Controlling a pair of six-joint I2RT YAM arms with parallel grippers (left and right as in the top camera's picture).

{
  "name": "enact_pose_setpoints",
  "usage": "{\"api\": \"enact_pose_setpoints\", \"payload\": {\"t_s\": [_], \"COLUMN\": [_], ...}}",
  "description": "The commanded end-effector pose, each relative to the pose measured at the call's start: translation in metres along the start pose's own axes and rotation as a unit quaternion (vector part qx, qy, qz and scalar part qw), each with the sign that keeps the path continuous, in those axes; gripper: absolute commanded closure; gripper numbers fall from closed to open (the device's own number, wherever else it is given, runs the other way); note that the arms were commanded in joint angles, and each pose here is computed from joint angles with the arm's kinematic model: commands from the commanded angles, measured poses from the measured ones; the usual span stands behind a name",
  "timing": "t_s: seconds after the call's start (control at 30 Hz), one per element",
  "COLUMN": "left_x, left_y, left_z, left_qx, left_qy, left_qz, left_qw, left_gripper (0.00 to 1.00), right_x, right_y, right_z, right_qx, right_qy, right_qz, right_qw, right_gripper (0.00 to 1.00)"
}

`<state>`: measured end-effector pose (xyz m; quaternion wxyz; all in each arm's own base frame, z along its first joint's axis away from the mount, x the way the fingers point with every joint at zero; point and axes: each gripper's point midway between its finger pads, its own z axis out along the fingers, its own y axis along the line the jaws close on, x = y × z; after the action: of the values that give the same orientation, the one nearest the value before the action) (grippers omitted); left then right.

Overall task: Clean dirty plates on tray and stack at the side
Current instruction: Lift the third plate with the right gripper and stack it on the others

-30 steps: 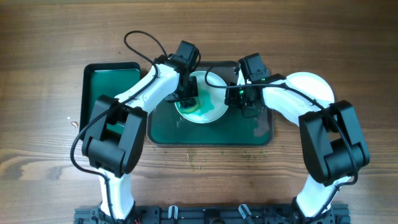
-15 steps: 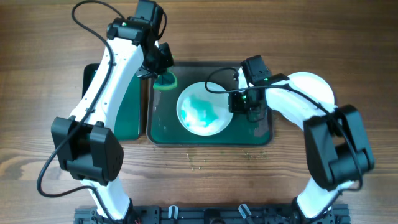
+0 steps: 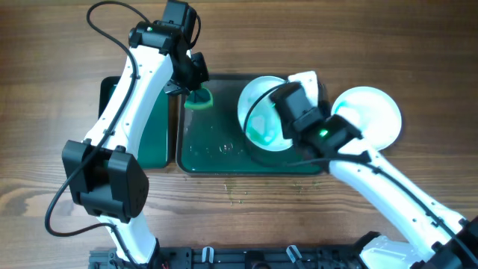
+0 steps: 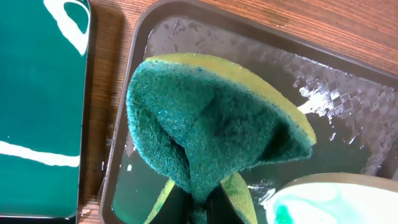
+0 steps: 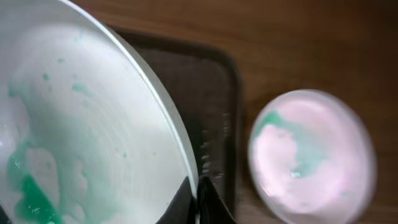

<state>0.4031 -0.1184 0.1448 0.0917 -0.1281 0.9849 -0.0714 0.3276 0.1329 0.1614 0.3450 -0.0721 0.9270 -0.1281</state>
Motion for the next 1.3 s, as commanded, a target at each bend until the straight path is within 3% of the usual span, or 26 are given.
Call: {"api": "enact_pose_setpoints", "payload": {"t_s": [0.0,0.13,0.37,0.6,0.77,0.87,0.97,1.03,1.13,1.27], "left_x": [-0.003,-0.002,-0.003,-0.003,-0.003,-0.003,-0.003,-0.003,-0.002,-0.003], "left_y": [-0.005,-0.005,-0.005,-0.006,-0.005,-0.005,-0.005,-0.005,-0.005,-0.004], "left_z": [-0.009,-0.009,-0.009,-0.009,-0.009,-0.009,-0.009,-0.009,-0.009,-0.009], "left_qx": [0.014,0.014,0.014,0.015,0.015,0.015,0.015,0.015,0.013,0.013], "left_qy": [-0.009,-0.009,-0.010,-0.010,-0.010,-0.010,-0.010,-0.010,-0.008,-0.009], "left_qz": [0.005,0.005,0.005,0.005,0.005,0.005,0.005,0.005,0.005,0.005], "left_qw": [1.000,1.000,1.000,1.000,1.000,1.000,1.000,1.000,1.000,1.000], "left_gripper": [0.96,0.96,0.96,0.96,0.96,0.96,0.96,0.96,0.96,0.96], "right_x": [-0.025,-0.039,-0.058,-0.066,-0.053,-0.024,0.000,0.003,0.004,0.022], "right_y": [-0.033,-0.036,-0.036,-0.030,0.007,0.023,0.031,0.023,-0.013,-0.103], "right_z": [-0.031,-0.066,-0.110,-0.111,-0.071,-0.038,-0.011,0.005,0.023,0.051], "right_qx": [0.155,0.239,0.331,0.318,0.170,0.046,-0.075,-0.153,-0.204,-0.157], "right_qy": [-0.094,-0.164,-0.222,-0.230,-0.182,-0.103,0.001,0.057,0.101,0.131], "right_qz": [-0.030,-0.066,-0.120,-0.107,-0.143,-0.078,0.021,0.088,0.181,0.333], "right_qw": [0.983,0.955,0.909,0.914,0.958,0.991,0.997,0.983,0.957,0.920], "right_gripper": [0.96,0.96,0.96,0.96,0.96,0.96,0.96,0.96,0.96,0.96]}}
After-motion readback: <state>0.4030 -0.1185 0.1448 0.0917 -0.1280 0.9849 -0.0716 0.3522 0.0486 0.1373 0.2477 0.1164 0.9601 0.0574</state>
